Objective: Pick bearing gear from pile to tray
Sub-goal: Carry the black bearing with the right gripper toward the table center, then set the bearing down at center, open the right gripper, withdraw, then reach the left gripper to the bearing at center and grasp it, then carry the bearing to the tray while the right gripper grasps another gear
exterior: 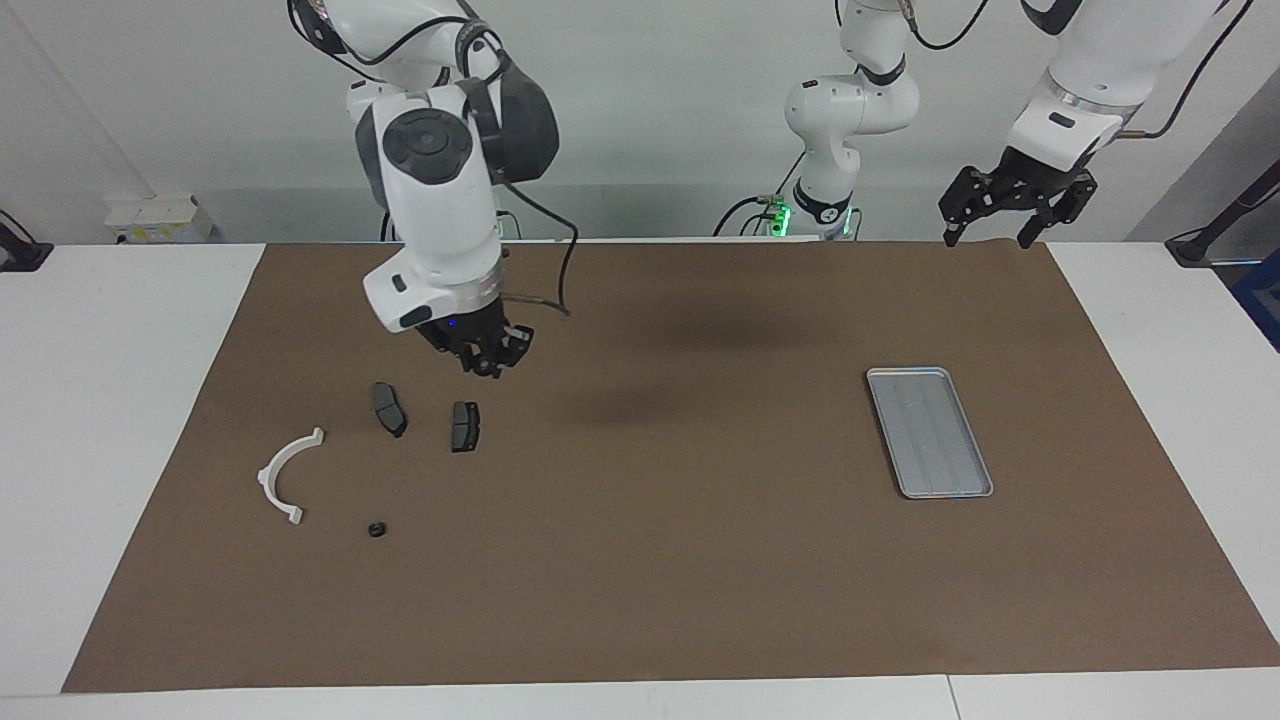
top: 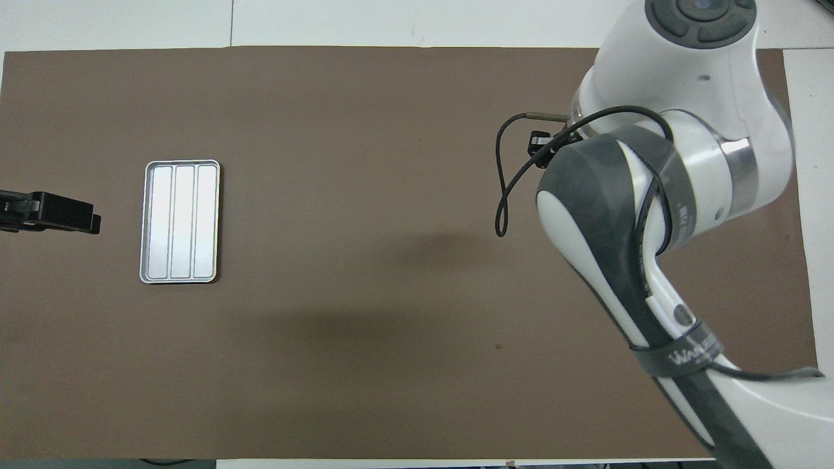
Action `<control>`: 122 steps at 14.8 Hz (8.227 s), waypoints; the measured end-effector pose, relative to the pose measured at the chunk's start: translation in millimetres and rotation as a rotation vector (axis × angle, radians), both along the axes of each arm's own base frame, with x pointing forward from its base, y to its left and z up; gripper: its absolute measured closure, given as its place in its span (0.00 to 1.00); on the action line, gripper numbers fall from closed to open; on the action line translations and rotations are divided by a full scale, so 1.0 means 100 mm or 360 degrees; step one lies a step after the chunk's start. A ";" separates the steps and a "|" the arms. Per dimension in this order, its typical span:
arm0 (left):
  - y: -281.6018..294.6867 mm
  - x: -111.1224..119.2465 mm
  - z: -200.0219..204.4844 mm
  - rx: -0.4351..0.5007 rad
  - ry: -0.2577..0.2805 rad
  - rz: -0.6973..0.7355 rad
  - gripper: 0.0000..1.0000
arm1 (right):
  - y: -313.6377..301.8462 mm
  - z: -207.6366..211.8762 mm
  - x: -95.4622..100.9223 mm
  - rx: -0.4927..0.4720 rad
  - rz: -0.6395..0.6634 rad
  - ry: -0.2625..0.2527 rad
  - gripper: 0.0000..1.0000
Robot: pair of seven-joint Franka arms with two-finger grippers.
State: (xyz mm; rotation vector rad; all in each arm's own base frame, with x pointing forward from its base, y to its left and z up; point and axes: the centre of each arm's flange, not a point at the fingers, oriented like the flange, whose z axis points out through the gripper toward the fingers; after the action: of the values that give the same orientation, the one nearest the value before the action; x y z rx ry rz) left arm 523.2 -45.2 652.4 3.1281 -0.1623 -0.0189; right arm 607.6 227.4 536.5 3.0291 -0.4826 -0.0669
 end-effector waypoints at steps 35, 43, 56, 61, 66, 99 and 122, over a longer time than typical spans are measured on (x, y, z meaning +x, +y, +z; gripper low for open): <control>0.00 0.00 0.00 0.0000 0.0000 0.0000 0.00 | 2.05 -2.48 -0.75 0.0077 -0.0395 -0.0173 0.65; 0.00 0.00 0.00 0.0000 0.0000 0.0000 0.00 | 2.05 -2.48 -0.75 0.0083 -0.0395 -0.0179 0.65; 0.00 0.00 0.00 0.0000 0.0000 0.0000 0.00 | 1.73 -1.98 -0.31 0.0041 -0.0534 -0.0233 0.00; 0.00 0.00 0.00 0.0000 0.0000 0.0000 0.00 | 0.51 -1.17 0.25 -0.0012 -0.0261 -0.0242 0.00; 0.00 0.00 0.00 0.0000 0.0000 0.0000 0.00 | -0.55 -0.97 0.47 -0.0078 -0.0003 -0.0128 0.00; -2.32 -0.49 -1.56 -0.0017 -0.0054 0.0061 0.00 | -2.37 -2.51 0.83 0.0032 -0.0117 -0.0248 0.00; -3.55 -0.21 -3.29 -0.0037 -0.0109 0.0159 0.00 | -2.40 -2.59 0.92 0.0086 -0.0185 -0.0256 0.10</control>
State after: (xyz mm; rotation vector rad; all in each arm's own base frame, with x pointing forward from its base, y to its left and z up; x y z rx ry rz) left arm 502.4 -400.2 323.3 3.1107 -0.0068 0.0904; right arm 699.8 -12.5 277.2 3.0707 -0.6806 0.1610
